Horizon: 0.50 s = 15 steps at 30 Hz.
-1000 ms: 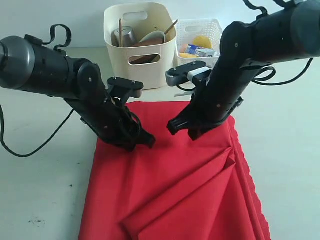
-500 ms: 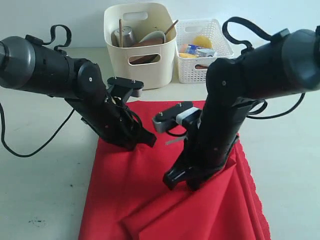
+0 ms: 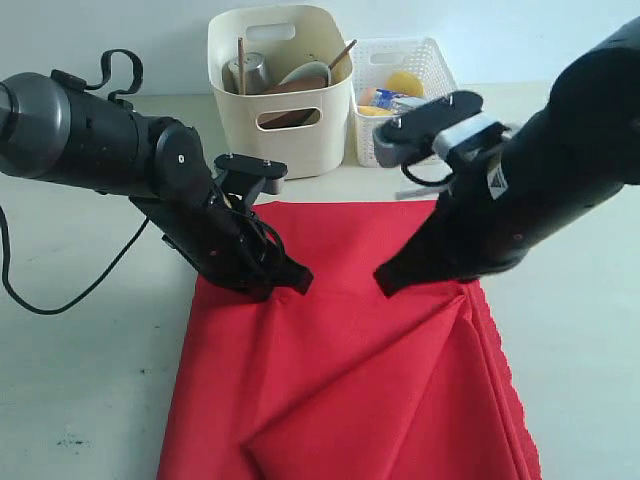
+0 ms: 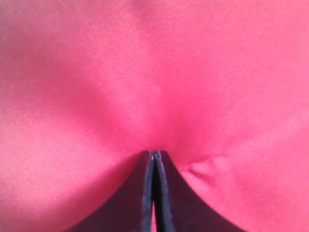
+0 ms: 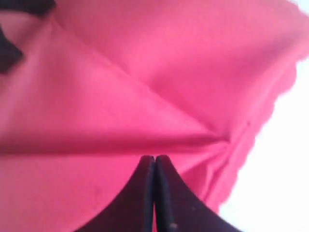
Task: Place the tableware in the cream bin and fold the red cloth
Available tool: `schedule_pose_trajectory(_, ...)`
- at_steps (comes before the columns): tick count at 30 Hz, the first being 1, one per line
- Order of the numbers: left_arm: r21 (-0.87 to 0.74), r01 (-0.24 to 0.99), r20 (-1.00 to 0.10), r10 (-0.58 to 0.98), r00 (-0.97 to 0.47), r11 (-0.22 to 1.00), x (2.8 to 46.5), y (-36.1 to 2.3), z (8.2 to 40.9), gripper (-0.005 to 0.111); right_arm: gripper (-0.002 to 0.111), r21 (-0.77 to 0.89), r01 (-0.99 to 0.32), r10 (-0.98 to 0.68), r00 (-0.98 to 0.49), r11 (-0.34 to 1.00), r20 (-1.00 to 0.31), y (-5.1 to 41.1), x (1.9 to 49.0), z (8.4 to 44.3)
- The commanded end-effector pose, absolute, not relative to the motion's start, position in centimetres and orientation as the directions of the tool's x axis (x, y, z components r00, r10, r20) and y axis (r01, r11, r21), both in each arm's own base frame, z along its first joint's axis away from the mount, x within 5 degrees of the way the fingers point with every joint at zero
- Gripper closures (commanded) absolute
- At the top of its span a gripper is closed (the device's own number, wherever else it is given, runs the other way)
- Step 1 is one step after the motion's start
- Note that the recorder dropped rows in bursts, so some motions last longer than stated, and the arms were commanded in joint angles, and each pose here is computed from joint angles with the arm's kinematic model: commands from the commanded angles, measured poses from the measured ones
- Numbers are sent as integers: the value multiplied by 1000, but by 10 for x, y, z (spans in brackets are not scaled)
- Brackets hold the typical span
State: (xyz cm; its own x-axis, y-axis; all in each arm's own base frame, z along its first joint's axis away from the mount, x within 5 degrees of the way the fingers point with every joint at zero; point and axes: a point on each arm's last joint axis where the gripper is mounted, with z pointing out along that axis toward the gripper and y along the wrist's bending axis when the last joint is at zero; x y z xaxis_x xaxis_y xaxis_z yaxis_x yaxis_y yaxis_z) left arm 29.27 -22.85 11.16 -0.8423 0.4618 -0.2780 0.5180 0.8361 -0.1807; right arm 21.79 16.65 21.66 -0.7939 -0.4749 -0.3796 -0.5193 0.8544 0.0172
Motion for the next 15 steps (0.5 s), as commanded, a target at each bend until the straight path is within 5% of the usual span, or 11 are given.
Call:
schedule_pose_trajectory(1, -175, 519, -240, 475, -847, 837, 290, -228, 99, 107, 108, 162, -547, -464, -806, 821, -368, 187, 221, 193)
schedule_pose_trajectory(9, -176, 517, -241, 473, -848, 837, 290, -228, 99, 107, 108, 156, -585, -571, -811, 796, -128, 201, 235, 113)
schedule_pose_trajectory(15, -176, 517, -241, 473, -848, 837, 290, -228, 99, 107, 108, 1, -581, -581, -814, 814, -28, 168, 215, 134)
